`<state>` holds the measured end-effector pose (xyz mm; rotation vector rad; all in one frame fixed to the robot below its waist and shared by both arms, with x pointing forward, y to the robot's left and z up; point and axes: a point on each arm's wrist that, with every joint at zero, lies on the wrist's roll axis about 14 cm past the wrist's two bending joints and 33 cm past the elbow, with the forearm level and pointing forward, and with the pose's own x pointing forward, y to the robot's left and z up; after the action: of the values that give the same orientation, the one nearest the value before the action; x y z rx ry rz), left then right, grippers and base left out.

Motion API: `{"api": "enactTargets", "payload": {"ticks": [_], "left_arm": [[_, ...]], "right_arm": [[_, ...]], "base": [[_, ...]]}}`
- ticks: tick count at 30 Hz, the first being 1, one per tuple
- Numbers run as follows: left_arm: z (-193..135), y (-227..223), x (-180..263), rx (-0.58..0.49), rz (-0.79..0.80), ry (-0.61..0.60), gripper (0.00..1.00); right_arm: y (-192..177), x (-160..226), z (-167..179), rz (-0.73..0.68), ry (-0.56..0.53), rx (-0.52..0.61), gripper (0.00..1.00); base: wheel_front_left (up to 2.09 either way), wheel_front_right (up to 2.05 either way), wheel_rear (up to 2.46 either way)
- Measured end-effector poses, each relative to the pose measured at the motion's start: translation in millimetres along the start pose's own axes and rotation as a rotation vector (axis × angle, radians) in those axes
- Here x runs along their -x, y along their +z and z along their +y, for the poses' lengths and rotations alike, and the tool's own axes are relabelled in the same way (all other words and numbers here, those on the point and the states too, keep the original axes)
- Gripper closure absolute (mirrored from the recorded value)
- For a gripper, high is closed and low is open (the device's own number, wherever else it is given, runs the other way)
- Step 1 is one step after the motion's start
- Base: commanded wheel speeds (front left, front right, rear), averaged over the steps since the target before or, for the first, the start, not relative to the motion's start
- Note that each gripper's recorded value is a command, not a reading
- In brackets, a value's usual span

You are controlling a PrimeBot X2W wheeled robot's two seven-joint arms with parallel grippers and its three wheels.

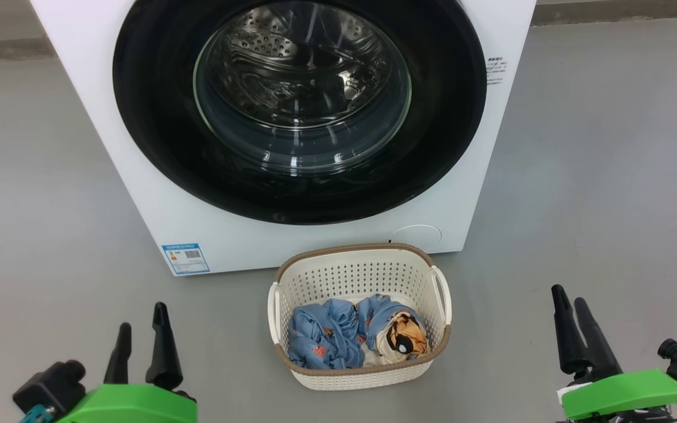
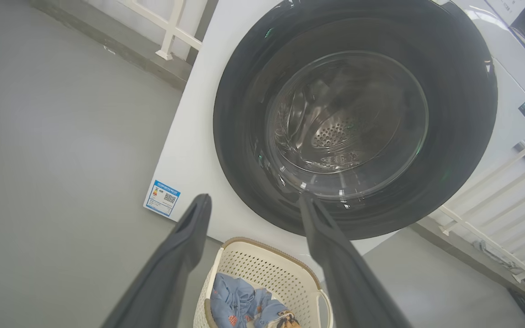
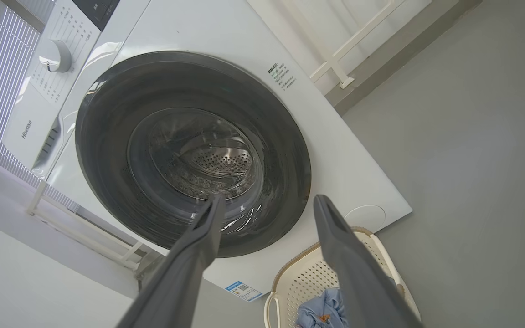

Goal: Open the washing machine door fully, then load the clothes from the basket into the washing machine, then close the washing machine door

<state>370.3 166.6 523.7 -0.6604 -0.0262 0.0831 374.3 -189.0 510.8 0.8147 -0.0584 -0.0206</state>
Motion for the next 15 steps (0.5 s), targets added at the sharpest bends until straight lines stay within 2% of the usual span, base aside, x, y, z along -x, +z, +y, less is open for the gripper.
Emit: {"api": "enactTargets", "payload": {"ticks": [7,15], "left_arm": [[-13,4,1,-0.164,-0.04,-0.039,0.0],[-23,0,2,-0.297,-0.059,-0.077,0.0]], "right_arm": [[7,-1,-1,-0.024,0.009,0.151,0.0],[5,-1,3,-0.018,0.033,0.308,0.0]], "base": [[0.0,0.0,0.0],[0.0,0.0,0.0]]}}
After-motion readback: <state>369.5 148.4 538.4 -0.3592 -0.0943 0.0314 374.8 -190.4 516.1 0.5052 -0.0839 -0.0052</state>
